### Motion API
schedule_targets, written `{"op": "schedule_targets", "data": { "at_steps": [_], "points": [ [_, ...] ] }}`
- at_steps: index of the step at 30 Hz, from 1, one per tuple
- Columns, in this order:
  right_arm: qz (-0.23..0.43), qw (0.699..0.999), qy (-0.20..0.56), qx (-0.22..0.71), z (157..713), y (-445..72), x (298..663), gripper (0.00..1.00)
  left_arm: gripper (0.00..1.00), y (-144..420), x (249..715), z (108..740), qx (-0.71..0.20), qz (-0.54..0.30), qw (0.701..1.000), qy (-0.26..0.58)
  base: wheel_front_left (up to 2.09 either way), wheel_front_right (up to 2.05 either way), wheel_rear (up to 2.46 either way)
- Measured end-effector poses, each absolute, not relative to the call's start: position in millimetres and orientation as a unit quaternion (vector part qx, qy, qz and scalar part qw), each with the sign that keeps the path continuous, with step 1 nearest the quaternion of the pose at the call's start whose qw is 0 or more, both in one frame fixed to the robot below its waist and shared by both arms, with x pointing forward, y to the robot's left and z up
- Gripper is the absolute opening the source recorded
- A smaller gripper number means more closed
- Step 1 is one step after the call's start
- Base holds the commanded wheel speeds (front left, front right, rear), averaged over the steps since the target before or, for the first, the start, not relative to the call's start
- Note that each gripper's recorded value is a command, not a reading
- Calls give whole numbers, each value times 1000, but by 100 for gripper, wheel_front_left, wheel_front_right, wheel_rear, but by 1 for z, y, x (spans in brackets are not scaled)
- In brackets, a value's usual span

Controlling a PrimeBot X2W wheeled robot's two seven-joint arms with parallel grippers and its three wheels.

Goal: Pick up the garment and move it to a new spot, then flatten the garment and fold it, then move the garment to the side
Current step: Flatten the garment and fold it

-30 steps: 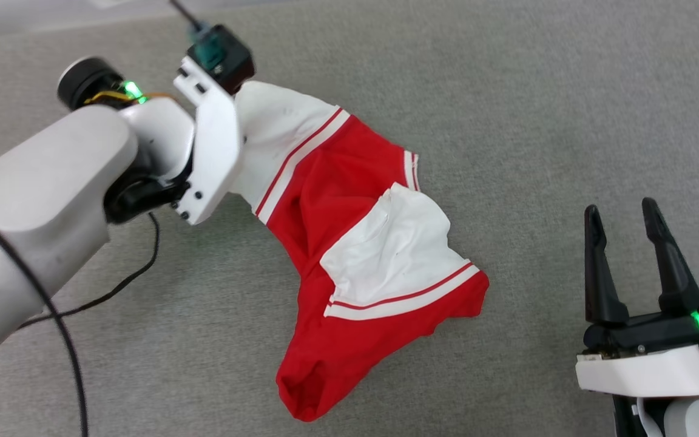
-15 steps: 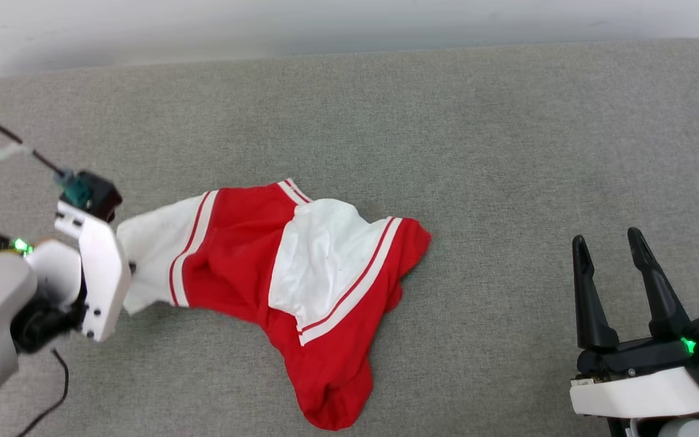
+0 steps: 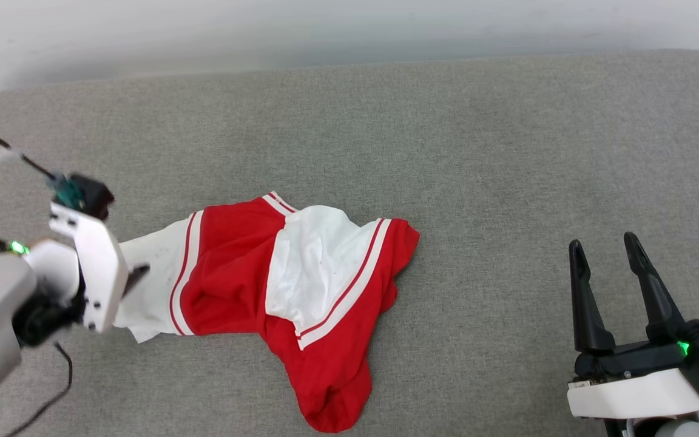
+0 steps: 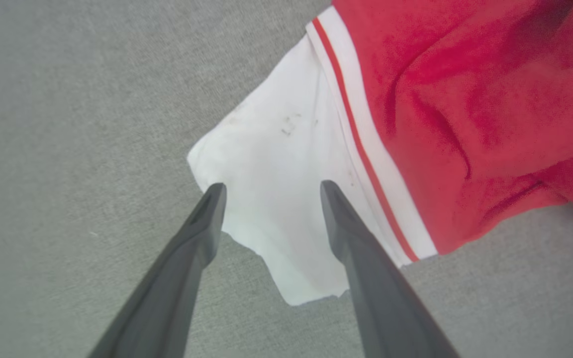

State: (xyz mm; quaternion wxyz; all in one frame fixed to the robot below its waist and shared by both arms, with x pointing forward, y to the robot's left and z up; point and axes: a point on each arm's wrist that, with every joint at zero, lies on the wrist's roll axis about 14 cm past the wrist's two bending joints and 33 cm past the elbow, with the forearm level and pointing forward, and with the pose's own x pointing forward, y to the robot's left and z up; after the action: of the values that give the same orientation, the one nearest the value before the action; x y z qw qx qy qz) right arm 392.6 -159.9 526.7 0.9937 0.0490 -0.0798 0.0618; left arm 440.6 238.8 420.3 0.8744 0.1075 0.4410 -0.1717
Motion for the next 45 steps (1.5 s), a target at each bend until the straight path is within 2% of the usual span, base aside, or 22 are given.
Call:
{"op": "schedule_targets", "data": {
  "at_steps": [6,10,17,22,27,28,29,30,36,41,42,43,44,45],
  "points": [
    [64,993,-83,49,529,-159,389,100,100,218,484,496,123,-194,910,345,0,0,0],
    [64,993,-81,50,528,-158,389,100,100,183,495,520,125,-238,905,328,0,0,0],
    [52,994,-77,51,525,-166,391,100,100,110,495,530,139,-337,868,336,0,0,0],
    [35,995,-74,50,523,-177,391,100,100,76,475,507,174,-397,818,379,0,0,0],
    [23,996,-68,50,519,-185,390,100,100,72,454,475,203,-419,773,432,0,0,0],
    [23,996,-68,50,519,-185,390,100,100,72,454,475,203,-419,773,432,0,0,0],
    [21,996,-68,50,518,-186,392,100,100,76,446,459,205,-418,758,456,0,0,0],
    [21,996,-68,50,518,-186,392,100,100,76,446,459,205,-418,758,456,0,0,0],
    [19,997,-63,51,514,-188,399,100,100,93,423,397,203,-397,715,538,0,0,0],
    [18,997,-59,51,510,-188,402,100,100,91,415,379,205,-397,704,551,0,0,0],
    [18,997,-59,51,510,-188,402,100,47,89,416,380,203,-400,709,545,0,0,0],
    [18,997,-59,51,510,-188,402,100,13,86,418,381,199,-402,714,538,0,0,0],
    [18,997,-60,51,511,-188,402,100,0,84,418,383,194,-405,718,531,0,0,0],
    [18,997,-61,51,512,-189,402,100,0,81,419,386,188,-409,724,522,0,0,0]
  ]
}}
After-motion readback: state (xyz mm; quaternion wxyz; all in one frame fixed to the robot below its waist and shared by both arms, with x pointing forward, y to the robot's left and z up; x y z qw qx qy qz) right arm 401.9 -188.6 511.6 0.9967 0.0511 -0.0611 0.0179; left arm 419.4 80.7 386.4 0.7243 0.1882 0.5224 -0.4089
